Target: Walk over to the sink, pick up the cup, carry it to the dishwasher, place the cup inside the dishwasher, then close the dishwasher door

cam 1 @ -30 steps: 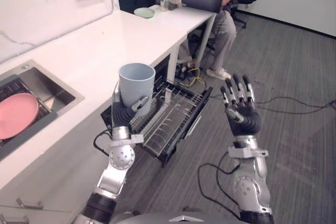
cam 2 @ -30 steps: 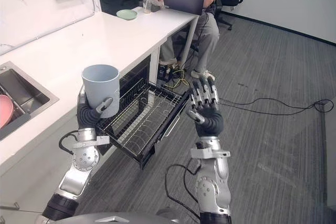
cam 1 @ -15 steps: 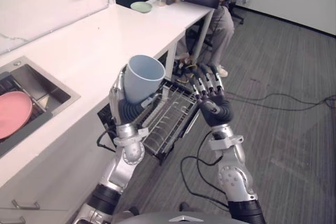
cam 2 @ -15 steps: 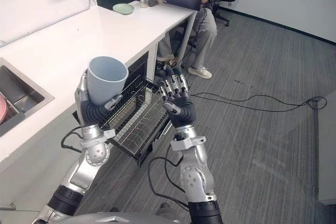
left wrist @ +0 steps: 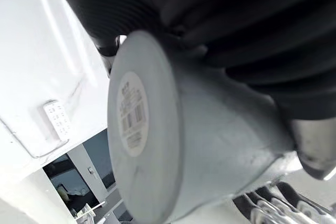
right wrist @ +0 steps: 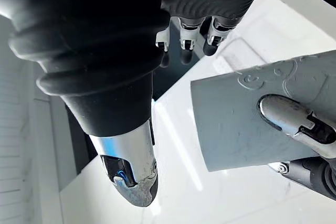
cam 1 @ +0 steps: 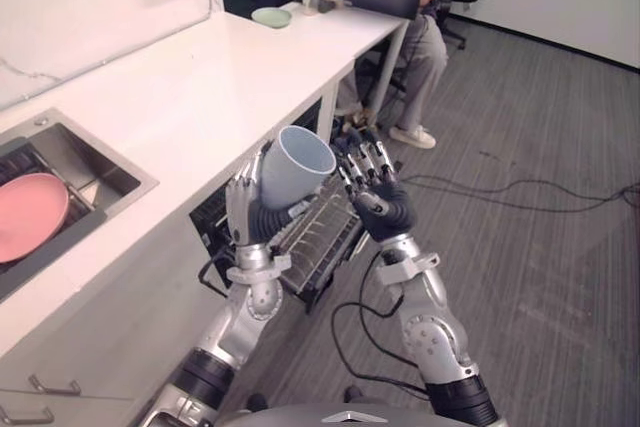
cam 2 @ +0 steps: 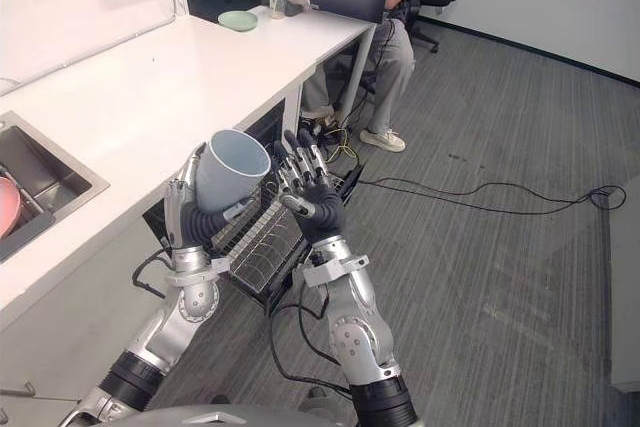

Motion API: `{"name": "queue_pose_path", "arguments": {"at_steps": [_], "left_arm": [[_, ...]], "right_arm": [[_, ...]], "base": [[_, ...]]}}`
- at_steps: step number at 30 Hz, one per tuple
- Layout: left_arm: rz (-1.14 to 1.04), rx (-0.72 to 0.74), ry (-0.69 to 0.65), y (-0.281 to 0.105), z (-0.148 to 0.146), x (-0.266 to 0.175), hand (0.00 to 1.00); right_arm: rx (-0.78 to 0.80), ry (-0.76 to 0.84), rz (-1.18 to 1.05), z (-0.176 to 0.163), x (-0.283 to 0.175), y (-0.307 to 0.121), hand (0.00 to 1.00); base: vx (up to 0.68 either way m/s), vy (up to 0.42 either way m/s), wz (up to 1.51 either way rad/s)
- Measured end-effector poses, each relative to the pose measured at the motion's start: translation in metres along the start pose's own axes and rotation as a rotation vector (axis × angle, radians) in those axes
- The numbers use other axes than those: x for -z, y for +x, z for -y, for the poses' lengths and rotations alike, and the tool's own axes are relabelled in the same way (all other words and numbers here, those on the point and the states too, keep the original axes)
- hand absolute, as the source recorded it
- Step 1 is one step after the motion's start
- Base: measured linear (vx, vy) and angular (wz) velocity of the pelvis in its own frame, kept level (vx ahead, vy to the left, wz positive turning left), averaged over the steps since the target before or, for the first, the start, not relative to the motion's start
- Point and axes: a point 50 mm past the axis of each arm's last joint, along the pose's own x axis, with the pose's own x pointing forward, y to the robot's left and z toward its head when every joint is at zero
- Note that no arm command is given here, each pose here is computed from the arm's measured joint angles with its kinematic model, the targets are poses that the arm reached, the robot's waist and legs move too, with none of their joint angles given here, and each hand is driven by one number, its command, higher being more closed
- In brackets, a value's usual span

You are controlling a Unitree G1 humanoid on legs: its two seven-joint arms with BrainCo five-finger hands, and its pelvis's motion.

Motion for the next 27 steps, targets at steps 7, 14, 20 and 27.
{"name": "queue_pose_path", "arguments": {"at_steps": [7, 14, 20, 27], "left_arm": [[-0.007, 0.036, 0.021, -0.005, 0.002, 0.005, 1.00], [0.007, 0.081, 0.037, -0.014, 0.008, 0.004, 1.00], [0.030, 0.107, 0.051, -0.019, 0.010, 0.003, 1.00], [0.045, 0.126, 0.058, -0.021, 0.010, 0.003, 1.00]], "right_arm": [[0.020, -0.023, -0.061, -0.001, 0.010, 0.000, 0.00], [0.046, -0.070, -0.092, 0.001, 0.012, -0.002, 0.00], [0.082, -0.087, -0.173, 0.006, 0.026, -0.005, 0.00], [0.098, -0.079, -0.208, 0.004, 0.031, -0.005, 0.00]], "base": [[-0.09, -0.040, 0.01], [-0.03, -0.026, 0.01], [0.00, 0.000, 0.00], [0.00, -0.001, 0.00]]}}
